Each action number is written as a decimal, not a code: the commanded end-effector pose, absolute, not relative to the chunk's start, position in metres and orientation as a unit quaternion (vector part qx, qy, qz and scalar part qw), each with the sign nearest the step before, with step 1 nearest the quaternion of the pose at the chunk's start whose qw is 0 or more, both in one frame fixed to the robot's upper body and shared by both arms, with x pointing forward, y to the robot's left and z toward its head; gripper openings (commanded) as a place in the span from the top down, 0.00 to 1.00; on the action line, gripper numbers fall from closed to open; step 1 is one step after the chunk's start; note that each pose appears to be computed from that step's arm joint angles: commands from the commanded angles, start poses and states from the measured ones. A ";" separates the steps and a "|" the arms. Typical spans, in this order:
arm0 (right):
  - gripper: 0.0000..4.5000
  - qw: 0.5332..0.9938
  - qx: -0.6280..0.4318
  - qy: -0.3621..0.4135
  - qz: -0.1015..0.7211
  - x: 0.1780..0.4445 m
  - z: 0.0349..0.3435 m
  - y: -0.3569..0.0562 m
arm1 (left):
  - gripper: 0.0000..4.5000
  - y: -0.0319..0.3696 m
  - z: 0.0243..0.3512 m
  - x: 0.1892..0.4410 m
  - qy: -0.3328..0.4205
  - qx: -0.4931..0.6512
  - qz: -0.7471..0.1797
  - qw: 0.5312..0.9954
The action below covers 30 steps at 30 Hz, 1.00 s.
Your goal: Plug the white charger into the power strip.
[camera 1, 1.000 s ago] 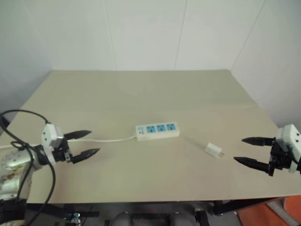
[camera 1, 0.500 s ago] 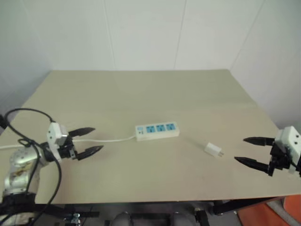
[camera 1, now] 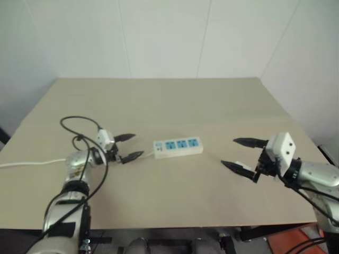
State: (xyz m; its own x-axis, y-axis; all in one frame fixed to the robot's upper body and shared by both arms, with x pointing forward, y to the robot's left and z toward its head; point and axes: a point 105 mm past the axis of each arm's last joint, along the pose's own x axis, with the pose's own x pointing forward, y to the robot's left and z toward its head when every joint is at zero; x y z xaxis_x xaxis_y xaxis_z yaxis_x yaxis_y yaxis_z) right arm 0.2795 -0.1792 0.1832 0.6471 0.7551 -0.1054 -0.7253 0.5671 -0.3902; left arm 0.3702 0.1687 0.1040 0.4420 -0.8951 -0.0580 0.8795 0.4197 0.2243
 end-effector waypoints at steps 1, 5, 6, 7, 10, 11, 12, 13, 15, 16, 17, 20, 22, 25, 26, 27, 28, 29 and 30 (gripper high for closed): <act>0.00 0.886 -0.216 -0.065 0.406 0.280 0.198 -0.168 | 0.01 0.155 0.114 0.375 -0.039 0.130 -0.551 0.823; 0.00 0.890 -0.215 -0.062 0.396 0.276 0.199 -0.165 | 0.01 0.143 0.114 0.384 -0.030 0.134 -0.542 0.829; 0.00 0.890 -0.216 -0.060 0.396 0.274 0.198 -0.165 | 0.01 0.141 0.113 0.386 -0.025 0.136 -0.539 0.831; 0.00 0.890 -0.218 -0.057 0.396 0.272 0.197 -0.165 | 0.01 0.139 0.111 0.387 -0.018 0.141 -0.537 0.831; 0.00 0.892 -0.219 -0.053 0.393 0.268 0.196 -0.165 | 0.01 0.134 0.104 0.389 0.004 0.151 -0.537 0.830; 0.00 0.892 -0.219 -0.052 0.392 0.267 0.197 -0.165 | 0.01 0.132 0.100 0.389 0.013 0.151 -0.538 0.829; 0.00 0.893 -0.219 -0.052 0.390 0.266 0.197 -0.165 | 0.01 0.129 0.096 0.389 0.022 0.153 -0.538 0.829; 0.00 0.893 -0.218 -0.051 0.390 0.265 0.197 -0.164 | 0.01 0.127 0.092 0.389 0.030 0.155 -0.536 0.829; 0.00 0.893 -0.216 -0.049 0.392 0.263 0.196 -0.161 | 0.01 0.122 0.086 0.391 0.040 0.158 -0.528 0.833; 0.00 0.893 -0.214 -0.048 0.393 0.262 0.196 -0.160 | 0.01 0.120 0.085 0.391 0.042 0.160 -0.525 0.835; 0.00 0.892 -0.215 -0.046 0.396 0.261 0.195 -0.157 | 0.01 0.118 0.085 0.393 0.041 0.155 -0.521 0.838; 0.00 0.889 -0.216 -0.042 0.401 0.259 0.191 -0.152 | 0.01 0.112 0.086 0.394 0.037 0.147 -0.522 0.840; 0.00 0.890 -0.216 -0.042 0.400 0.259 0.190 -0.151 | 0.10 0.110 0.087 0.394 0.032 0.149 -0.523 0.838; 0.00 0.890 -0.214 -0.040 0.401 0.260 0.189 -0.150 | 0.26 0.108 0.095 0.394 0.015 0.135 -0.527 0.839; 0.00 0.890 -0.214 -0.040 0.401 0.260 0.188 -0.149 | 0.26 0.108 0.096 0.395 0.012 0.129 -0.527 0.840; 0.00 0.890 -0.214 -0.039 0.401 0.261 0.188 -0.149 | 0.27 0.109 0.098 0.395 0.015 0.123 -0.527 0.841; 0.00 0.890 -0.213 -0.039 0.402 0.262 0.187 -0.149 | 0.27 0.110 0.099 0.396 0.018 0.117 -0.529 0.840; 0.00 0.890 -0.213 -0.038 0.402 0.263 0.186 -0.148 | 0.27 0.111 0.101 0.395 0.019 0.107 -0.535 0.838; 0.00 0.889 -0.213 -0.038 0.403 0.264 0.185 -0.148 | 0.27 0.112 0.103 0.396 0.023 0.102 -0.536 0.838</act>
